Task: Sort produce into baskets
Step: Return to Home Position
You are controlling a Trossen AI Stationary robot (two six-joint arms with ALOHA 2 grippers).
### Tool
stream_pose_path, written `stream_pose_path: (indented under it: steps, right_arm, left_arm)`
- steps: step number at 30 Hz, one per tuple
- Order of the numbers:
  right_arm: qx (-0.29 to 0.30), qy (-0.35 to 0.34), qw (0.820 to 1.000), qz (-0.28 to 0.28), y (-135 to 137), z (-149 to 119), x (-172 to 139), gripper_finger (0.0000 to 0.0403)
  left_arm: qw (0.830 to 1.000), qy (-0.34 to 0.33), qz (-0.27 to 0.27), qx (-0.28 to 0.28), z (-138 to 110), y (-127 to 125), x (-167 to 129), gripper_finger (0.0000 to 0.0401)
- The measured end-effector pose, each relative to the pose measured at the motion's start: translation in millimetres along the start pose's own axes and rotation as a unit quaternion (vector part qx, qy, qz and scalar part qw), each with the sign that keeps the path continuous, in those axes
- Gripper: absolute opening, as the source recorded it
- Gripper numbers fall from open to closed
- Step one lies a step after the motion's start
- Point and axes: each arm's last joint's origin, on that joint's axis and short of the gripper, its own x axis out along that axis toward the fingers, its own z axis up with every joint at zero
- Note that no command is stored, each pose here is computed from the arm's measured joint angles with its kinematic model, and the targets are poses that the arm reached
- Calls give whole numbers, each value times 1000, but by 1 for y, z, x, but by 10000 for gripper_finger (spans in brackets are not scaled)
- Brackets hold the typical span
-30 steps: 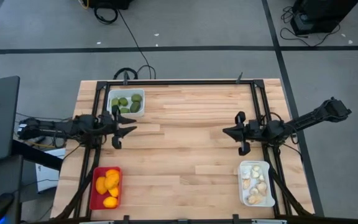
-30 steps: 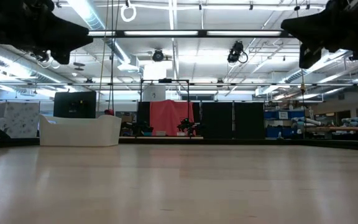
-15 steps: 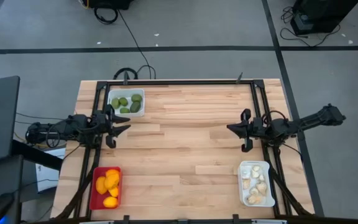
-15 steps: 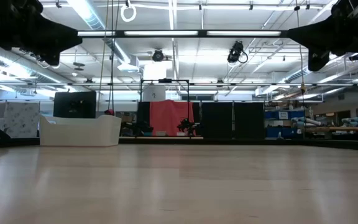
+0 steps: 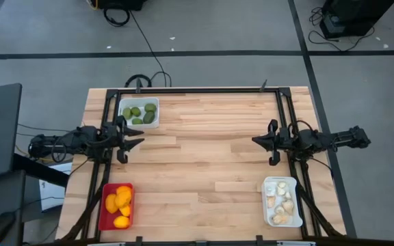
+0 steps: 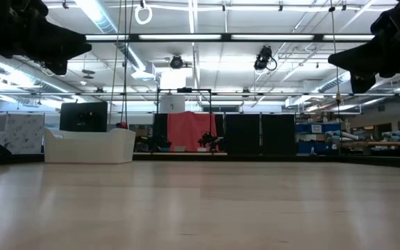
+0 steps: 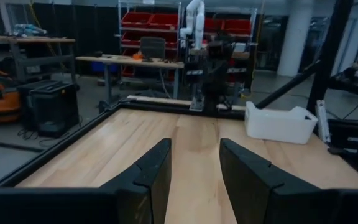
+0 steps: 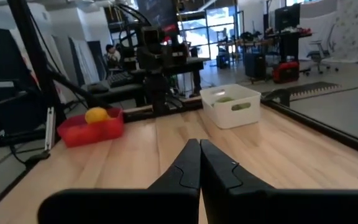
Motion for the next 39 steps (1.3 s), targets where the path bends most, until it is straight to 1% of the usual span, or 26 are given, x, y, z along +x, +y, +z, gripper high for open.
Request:
stream_pose_path:
  steps: [4, 9, 14, 17, 20, 26, 32, 39]
  right_arm:
    - [3, -1, 1000, 15, -1, -2, -1, 10]
    - [-1, 5, 1000, 19, -1, -4, 0, 10]
    - [7, 18, 999, 44, 1, -5, 0, 14]
    - [30, 22, 998, 59, 1, -6, 0, 21]
    - [50, 20, 997, 60, 2, -5, 0, 26]
    - [51, 20, 997, 60, 2, -5, 0, 27]
    - [51, 20, 997, 59, 2, -5, 0, 28]
    - [51, 20, 997, 59, 2, -5, 0, 27]
  left_arm:
    - [1000, -1, -7, 1, -12, -1, 4, 140]
    - [1000, -1, -7, -2, -39, -1, 11, 140]
    - [1000, 14, -20, 6, -42, -2, 13, 140]
    - [1000, 15, -18, 18, -42, -2, 13, 140]
    - [1000, 15, -16, 18, -42, -1, 13, 140]
    - [1000, 15, -15, 18, -42, -1, 13, 140]
    - [1000, -9, -13, 12, -37, -2, 13, 140]
    - [1000, -14, -13, 11, -36, -2, 13, 140]
